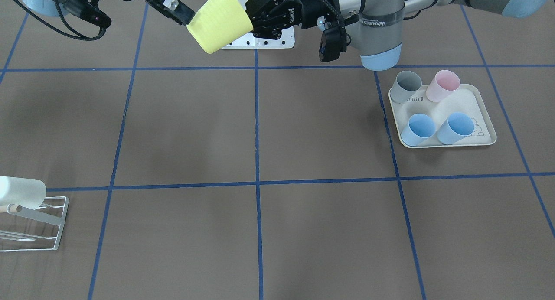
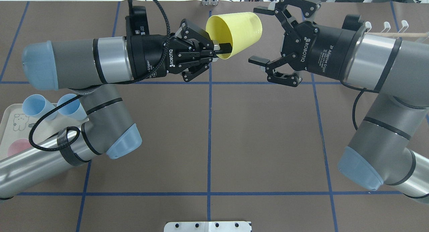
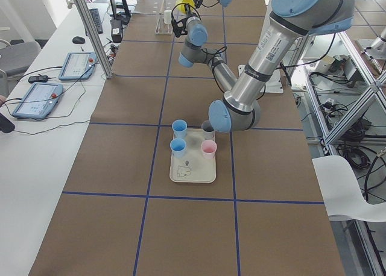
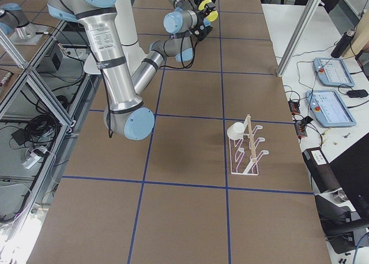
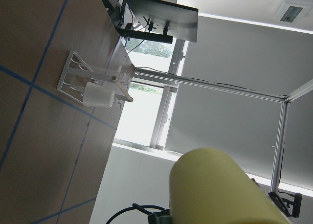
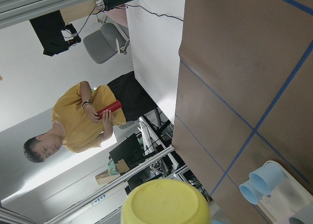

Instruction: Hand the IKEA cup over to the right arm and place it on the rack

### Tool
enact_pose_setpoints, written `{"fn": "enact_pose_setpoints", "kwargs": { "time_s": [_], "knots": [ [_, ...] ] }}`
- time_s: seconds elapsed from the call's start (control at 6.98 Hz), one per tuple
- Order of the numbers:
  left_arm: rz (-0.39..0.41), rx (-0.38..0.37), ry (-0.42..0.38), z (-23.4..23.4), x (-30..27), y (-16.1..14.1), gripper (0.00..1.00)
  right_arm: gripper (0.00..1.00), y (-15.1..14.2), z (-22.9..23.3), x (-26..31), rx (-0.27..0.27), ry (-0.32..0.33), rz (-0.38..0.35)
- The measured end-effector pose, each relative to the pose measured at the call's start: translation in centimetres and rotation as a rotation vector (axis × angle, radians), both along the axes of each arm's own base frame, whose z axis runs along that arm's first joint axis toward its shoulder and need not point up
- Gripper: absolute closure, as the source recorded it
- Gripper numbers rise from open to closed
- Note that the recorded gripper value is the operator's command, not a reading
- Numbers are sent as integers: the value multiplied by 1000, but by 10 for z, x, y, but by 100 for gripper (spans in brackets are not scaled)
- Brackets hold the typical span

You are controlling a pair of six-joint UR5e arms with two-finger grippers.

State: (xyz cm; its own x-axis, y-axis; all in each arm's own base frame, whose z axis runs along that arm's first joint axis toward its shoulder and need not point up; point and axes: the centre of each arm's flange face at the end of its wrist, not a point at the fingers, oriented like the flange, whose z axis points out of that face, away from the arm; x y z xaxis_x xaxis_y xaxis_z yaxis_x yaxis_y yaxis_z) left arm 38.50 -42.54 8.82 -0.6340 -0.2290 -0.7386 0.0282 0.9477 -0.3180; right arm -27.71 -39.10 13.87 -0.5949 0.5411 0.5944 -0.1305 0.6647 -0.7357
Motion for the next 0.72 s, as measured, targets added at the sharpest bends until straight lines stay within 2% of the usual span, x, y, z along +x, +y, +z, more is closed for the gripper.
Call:
{"fn": "enact_pose_setpoints", "kwargs": {
  "time_s": [0.72],
  "knots": [
    [21, 2, 4, -2, 7, 8, 100, 0, 0, 1, -2, -14, -6, -5]
  ]
}}
